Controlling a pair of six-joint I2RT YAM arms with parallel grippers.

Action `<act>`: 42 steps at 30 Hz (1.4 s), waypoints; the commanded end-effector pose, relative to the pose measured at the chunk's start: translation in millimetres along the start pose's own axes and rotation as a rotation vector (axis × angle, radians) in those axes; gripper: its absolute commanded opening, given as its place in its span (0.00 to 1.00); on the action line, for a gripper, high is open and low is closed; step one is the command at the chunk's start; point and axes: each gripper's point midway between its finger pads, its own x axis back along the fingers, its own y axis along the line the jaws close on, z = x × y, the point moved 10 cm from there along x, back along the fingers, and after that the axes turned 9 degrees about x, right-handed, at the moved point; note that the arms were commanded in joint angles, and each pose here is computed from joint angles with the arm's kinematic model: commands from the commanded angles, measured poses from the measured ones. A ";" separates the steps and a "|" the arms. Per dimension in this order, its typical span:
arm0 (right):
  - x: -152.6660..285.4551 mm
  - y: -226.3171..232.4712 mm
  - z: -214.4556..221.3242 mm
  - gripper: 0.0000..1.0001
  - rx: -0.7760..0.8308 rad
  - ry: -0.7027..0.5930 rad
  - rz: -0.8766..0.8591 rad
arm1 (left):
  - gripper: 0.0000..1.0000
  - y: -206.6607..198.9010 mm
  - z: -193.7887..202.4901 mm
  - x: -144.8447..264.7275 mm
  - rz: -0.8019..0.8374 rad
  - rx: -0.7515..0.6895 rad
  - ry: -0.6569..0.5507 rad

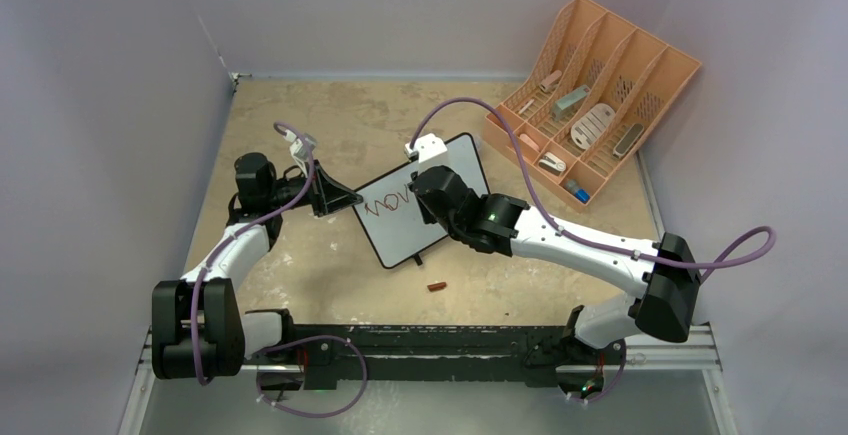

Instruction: Write a sentence on the whiteboard

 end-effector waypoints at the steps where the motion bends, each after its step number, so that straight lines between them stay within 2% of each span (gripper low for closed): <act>1: 3.2 2.6 -11.0 0.00 -0.015 -0.038 -0.053 | 0.00 -3.0 -5.8 -2.4 0.036 -0.070 0.016; 28: 8.6 -3.4 27.8 0.00 -0.013 0.100 -0.009 | 0.00 -2.7 -5.7 -2.2 0.032 -0.067 0.017; 42: 3.2 -8.7 21.3 0.00 -0.050 0.059 0.091 | 0.00 -3.4 -5.4 -2.0 0.036 -0.066 0.019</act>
